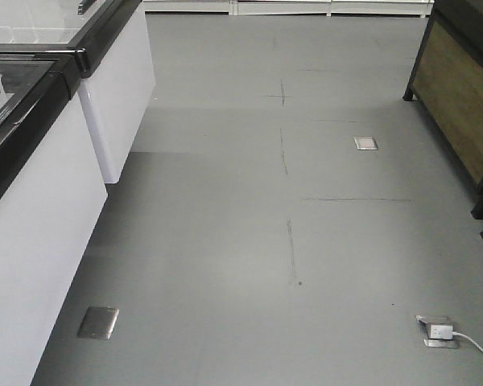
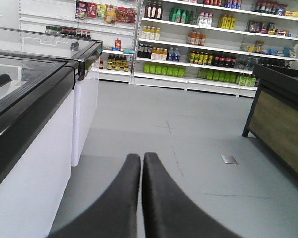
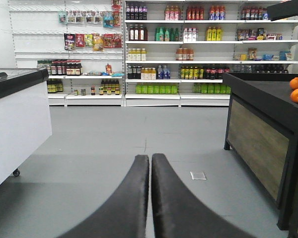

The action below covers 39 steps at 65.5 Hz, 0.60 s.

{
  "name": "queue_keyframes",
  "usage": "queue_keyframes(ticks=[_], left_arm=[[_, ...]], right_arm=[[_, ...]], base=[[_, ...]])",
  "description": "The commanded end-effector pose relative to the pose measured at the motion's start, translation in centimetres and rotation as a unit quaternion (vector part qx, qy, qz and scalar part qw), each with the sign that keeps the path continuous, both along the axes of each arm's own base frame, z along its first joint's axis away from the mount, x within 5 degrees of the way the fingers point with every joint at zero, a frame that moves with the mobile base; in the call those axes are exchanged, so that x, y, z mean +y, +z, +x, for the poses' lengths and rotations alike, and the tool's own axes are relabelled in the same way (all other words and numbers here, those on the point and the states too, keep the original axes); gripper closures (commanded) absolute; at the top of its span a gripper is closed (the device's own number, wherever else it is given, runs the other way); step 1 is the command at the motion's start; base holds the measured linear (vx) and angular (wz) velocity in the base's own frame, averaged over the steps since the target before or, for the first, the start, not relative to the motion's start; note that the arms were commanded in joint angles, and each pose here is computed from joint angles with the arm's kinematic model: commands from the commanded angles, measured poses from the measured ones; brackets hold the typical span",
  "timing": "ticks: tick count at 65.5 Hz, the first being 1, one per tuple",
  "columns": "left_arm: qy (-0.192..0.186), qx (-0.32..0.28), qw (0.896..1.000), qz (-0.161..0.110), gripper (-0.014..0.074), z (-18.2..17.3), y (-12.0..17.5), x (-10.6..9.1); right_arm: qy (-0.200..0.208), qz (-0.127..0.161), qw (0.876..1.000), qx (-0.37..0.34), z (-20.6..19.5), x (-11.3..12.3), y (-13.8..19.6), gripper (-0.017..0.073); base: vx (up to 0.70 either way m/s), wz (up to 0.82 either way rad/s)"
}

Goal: Left arm holds basket, right arm returns cookies

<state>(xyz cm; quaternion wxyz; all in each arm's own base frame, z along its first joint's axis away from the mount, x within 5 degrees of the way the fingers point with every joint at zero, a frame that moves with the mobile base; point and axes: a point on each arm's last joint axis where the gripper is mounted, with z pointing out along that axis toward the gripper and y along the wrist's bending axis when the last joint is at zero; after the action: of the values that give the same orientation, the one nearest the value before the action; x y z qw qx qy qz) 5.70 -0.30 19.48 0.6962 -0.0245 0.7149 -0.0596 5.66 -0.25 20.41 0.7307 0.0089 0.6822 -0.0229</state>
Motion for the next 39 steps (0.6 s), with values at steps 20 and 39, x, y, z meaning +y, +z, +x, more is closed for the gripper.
queue_keyframes(ticks=[20,39], left_arm=[[0.001,-0.06,0.998,-0.011,0.0599,-0.28,1.75,0.04],[0.001,-0.06,0.998,-0.011,0.0599,-0.28,1.75,0.04]], right_arm=[[-0.004,-0.009,0.999,-0.039,-0.15,-0.03,0.61,0.0566],[-0.004,-0.009,0.999,-0.039,-0.15,-0.03,0.61,0.0566]], base=[[0.0,0.0],[0.0,0.0]])
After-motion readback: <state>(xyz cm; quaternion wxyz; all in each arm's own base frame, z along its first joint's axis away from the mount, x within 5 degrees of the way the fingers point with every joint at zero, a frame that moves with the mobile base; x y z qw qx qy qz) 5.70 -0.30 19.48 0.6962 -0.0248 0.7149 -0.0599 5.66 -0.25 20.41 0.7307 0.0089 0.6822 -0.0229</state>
